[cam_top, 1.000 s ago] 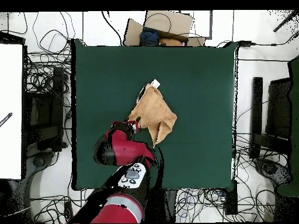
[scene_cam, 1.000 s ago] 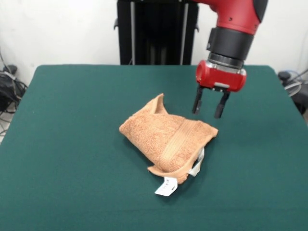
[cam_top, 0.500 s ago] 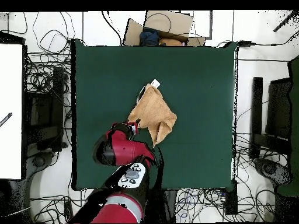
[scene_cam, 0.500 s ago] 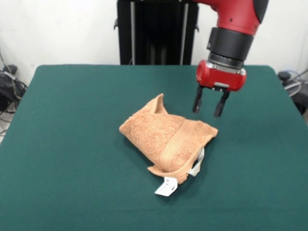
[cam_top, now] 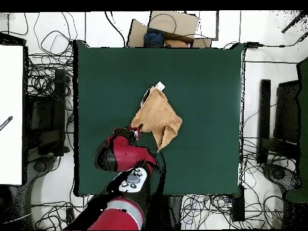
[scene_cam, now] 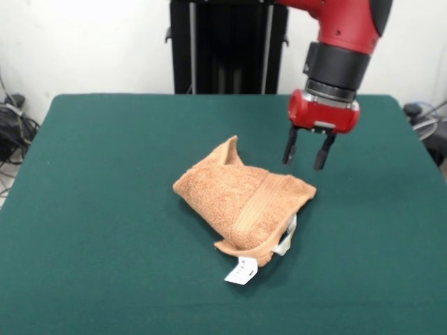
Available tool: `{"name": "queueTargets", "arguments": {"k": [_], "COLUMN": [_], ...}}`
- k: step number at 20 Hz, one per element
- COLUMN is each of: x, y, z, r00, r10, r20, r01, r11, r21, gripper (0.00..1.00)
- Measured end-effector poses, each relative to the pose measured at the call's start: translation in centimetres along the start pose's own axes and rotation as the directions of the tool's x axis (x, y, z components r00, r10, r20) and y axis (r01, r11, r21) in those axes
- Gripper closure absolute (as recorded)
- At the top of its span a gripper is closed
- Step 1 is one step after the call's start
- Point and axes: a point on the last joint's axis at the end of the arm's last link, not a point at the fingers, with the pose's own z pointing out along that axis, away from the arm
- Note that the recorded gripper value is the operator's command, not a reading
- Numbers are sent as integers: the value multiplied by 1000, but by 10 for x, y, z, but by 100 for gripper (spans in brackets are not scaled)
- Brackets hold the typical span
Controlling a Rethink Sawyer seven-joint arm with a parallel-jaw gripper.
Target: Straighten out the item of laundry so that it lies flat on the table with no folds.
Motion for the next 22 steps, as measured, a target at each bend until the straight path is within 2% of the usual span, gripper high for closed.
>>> {"name": "queueTargets", "arguments": {"k": [10, 19, 22], "x": [23, 49, 49], "y": [32, 40, 40], "z": [8, 26, 29], "r00": [998, 993, 994], "r10": [-61, -82, -85], "r20": [-32, -85, -75], "r01": [61, 81, 84], "r11": [998, 997, 996], "r21": [-16, -20, -17], "gripper": [0, 0, 0]}}
